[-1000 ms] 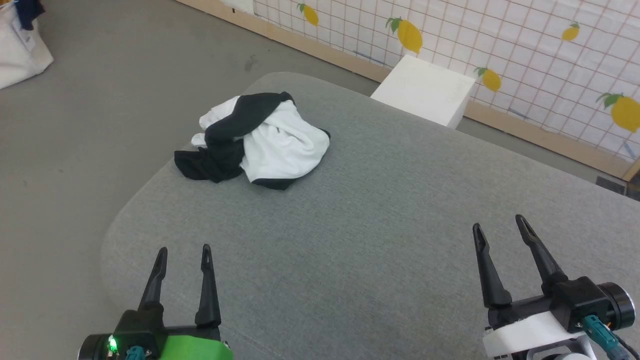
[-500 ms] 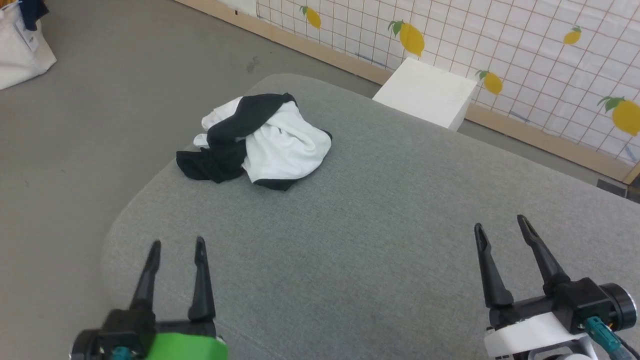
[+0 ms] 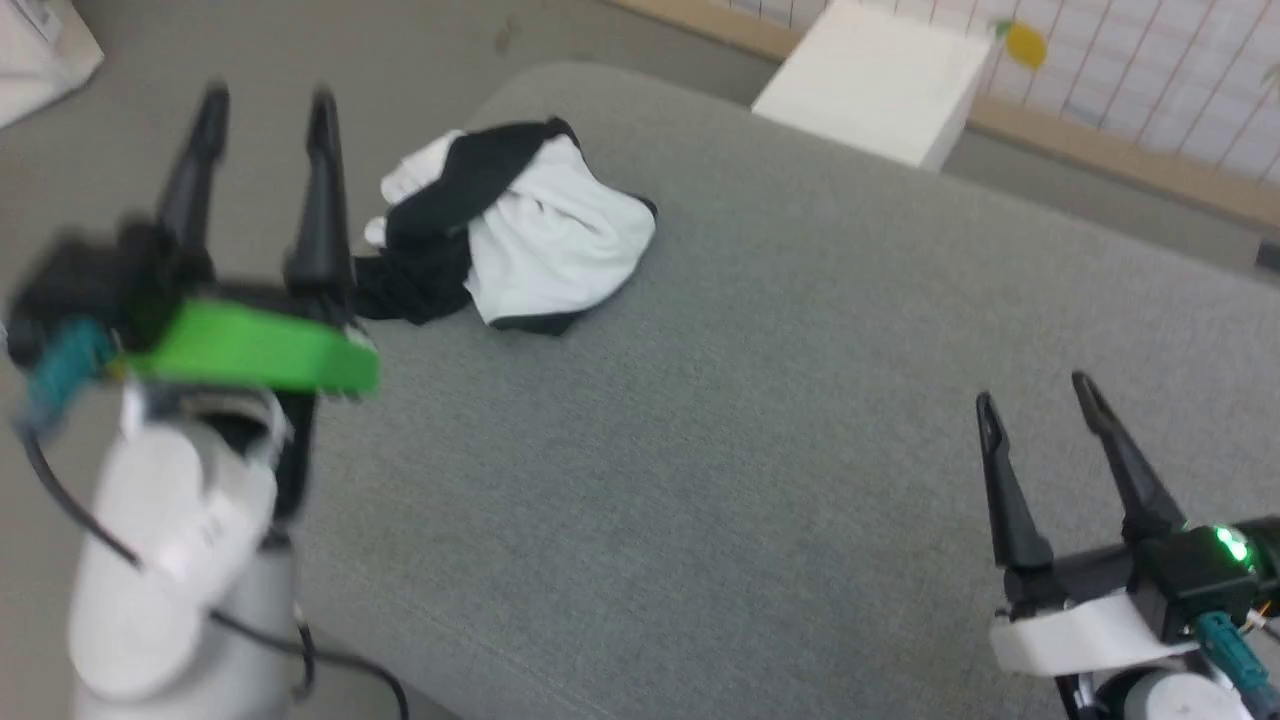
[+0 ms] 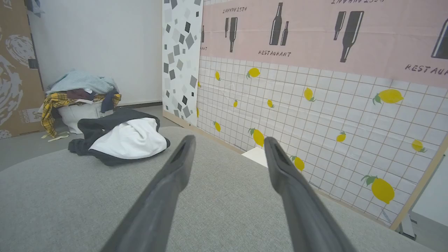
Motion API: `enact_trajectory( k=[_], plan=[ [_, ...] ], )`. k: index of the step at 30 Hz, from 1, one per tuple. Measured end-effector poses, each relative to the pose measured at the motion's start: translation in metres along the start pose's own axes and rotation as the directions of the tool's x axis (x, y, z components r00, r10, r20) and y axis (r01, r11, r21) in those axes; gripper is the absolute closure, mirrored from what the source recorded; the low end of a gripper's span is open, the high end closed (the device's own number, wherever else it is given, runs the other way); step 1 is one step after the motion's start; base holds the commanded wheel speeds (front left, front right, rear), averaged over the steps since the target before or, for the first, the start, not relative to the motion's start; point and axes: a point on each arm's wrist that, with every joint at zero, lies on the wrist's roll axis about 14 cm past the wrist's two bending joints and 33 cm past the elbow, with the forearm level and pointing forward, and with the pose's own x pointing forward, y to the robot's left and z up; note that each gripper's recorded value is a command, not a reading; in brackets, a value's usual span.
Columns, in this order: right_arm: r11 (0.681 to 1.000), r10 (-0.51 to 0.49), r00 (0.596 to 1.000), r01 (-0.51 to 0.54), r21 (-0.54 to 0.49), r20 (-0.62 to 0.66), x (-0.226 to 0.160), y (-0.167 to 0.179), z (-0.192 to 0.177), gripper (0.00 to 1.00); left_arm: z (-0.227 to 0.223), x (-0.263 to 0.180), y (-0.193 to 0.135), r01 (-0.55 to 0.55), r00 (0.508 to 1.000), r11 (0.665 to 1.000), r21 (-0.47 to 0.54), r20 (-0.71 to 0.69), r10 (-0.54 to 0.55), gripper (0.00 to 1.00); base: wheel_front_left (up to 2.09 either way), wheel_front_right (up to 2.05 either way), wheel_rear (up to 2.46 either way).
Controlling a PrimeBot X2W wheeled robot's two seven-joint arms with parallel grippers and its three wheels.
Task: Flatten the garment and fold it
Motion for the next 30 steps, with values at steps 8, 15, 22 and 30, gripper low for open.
enact_trajectory(
  k=[8, 15, 22, 30],
  plan=[
    [1.000, -0.022, 1.000, 0.022, -0.011, 0.003, 0.018, -0.024, -0.011, 0.00, -0.053, 0.070, -0.003, 0.021, 0.977, 1.000, 0.018, -0.212, -0.017, 0.00, 0.00, 0.00, 0.00],
    [0.999, -0.050, 0.998, 0.050, -0.019, -0.023, 0.024, -0.052, -0.030, 0.00, -0.145, 0.084, -0.002, 0.035, 0.866, 0.998, 0.049, -0.500, -0.006, 0.00, 0.00, 0.00, 0.00],
    [0.995, -0.103, 0.993, 0.102, -0.014, -0.064, 0.019, -0.080, -0.055, 0.00, -0.229, 0.075, -0.023, 0.098, 0.697, 0.994, 0.041, -0.716, -0.039, 0.00, 0.00, 0.00, 0.00],
    [0.985, -0.172, 0.976, 0.171, -0.019, -0.137, 0.001, -0.105, -0.084, 0.00, -0.304, 0.048, -0.041, 0.076, 0.506, 0.997, 0.015, -0.862, -0.025, 0.00, 0.00, 0.00, 0.00]
  ],
)
